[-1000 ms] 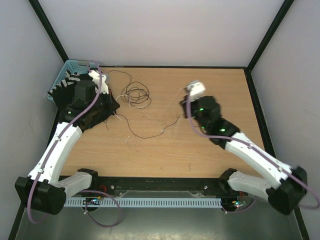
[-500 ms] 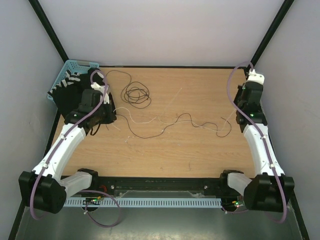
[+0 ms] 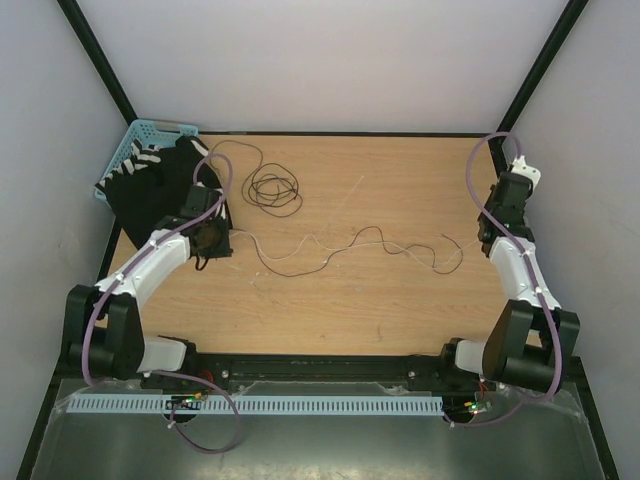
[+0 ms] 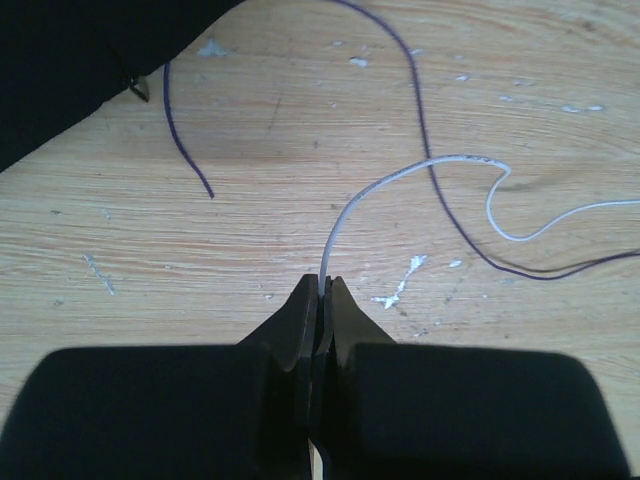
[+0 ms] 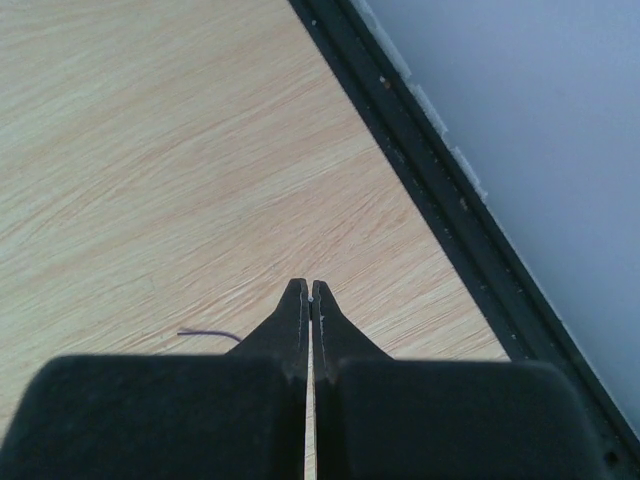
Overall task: Zip-tie the wires
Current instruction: Straighten the cable at the center of the board.
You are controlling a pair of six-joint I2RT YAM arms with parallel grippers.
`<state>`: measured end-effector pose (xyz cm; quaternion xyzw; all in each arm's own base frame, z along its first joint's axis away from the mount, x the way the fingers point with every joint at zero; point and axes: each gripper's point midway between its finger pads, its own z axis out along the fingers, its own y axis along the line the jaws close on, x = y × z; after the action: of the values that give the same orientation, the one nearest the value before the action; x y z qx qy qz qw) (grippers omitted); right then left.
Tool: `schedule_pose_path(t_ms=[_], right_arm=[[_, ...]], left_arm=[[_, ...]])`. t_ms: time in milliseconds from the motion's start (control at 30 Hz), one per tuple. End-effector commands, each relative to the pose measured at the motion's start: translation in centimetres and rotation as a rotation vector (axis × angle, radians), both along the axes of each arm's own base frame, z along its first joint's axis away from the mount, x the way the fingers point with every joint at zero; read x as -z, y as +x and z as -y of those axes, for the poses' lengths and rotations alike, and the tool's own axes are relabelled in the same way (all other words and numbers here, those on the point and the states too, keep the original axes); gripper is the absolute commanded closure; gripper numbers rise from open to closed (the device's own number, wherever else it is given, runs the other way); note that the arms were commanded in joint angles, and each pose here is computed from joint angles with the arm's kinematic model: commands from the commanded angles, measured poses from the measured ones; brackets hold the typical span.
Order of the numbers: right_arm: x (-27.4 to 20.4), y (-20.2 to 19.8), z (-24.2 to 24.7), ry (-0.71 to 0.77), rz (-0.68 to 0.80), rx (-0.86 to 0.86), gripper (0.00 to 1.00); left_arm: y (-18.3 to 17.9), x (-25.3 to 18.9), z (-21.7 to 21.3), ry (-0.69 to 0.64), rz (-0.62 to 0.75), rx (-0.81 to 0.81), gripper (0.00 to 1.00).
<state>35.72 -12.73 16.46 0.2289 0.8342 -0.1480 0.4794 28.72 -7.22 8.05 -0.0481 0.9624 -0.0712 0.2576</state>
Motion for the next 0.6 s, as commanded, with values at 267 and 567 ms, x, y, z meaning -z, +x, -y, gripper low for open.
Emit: schedule_pose_path(t_ms=[267, 567], right_arm=[[6.3, 1.2, -1.3, 0.121, -0.050, -0.010, 1.00], [7.7, 1.8, -2.2, 0.166, -0.080, -0.055, 0.71]], left_arm=[[0.3, 3.6, -2.2, 0.111, -0.064, -0.083, 1.00], [0.3, 5.8, -2.1, 0.109, -0.106, -0.095, 0.85]])
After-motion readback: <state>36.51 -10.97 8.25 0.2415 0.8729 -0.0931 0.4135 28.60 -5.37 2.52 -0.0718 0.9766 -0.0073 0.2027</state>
